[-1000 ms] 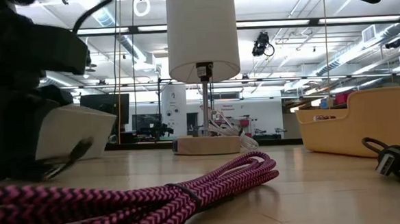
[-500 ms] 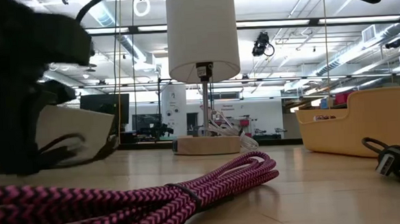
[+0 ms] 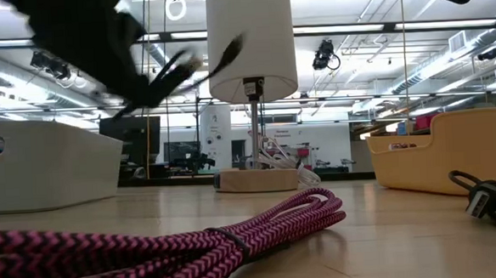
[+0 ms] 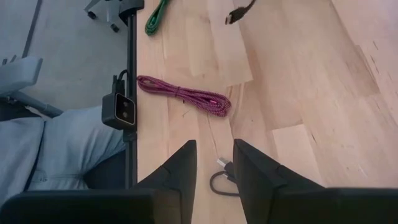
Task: Pick & Place USB Port
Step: Put the black USB charger into the yellow bin
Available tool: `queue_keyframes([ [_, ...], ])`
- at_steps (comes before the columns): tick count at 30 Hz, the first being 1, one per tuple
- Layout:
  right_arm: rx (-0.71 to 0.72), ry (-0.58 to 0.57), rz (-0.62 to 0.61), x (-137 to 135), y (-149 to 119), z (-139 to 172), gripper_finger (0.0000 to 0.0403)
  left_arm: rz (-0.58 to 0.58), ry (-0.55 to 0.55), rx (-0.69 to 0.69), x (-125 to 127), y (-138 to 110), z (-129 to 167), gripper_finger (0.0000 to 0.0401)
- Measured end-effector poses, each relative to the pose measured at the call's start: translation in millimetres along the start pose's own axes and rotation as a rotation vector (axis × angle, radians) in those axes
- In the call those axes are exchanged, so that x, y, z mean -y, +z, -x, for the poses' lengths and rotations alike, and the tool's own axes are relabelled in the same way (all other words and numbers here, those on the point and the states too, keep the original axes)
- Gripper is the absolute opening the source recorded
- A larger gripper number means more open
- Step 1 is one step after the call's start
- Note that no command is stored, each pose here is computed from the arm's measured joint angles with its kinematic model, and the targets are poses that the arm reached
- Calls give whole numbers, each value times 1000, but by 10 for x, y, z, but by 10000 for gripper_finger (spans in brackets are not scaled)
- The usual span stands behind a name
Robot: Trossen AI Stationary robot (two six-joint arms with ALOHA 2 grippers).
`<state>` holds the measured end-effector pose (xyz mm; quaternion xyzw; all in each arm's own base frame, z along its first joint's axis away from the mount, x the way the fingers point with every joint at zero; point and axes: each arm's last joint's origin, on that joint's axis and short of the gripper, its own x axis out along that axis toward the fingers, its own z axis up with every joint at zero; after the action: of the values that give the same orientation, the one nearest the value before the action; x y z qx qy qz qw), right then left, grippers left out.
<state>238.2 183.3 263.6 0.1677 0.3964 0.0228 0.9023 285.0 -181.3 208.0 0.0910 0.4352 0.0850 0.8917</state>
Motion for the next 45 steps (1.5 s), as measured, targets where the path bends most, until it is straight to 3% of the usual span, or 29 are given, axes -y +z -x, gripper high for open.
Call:
queue_keyframes([
  [4, 21, -21, 0, 6, 6, 0, 104, -34, 9, 167, -50, 282, 91, 18],
  [10, 61, -45, 39, 6, 25, 2, 104, -25, -98, 381, -334, 611, 178, 18],
  [16, 134, -103, 82, 13, 57, 7, 104, 42, -233, 568, -695, 782, 124, 18],
  [21, 238, -208, 95, 44, 104, 13, 104, 88, -335, 708, -856, 807, -6, 18],
  [27, 361, -314, 101, 92, 206, 14, 104, 125, -377, 781, -883, 693, -104, 17],
  [37, 544, -251, 209, 43, 517, 39, 104, 130, -384, 805, -875, 674, -104, 17],
  [45, 570, -256, 245, 92, 609, 34, 104, 128, -392, 807, -876, 675, -102, 17],
])
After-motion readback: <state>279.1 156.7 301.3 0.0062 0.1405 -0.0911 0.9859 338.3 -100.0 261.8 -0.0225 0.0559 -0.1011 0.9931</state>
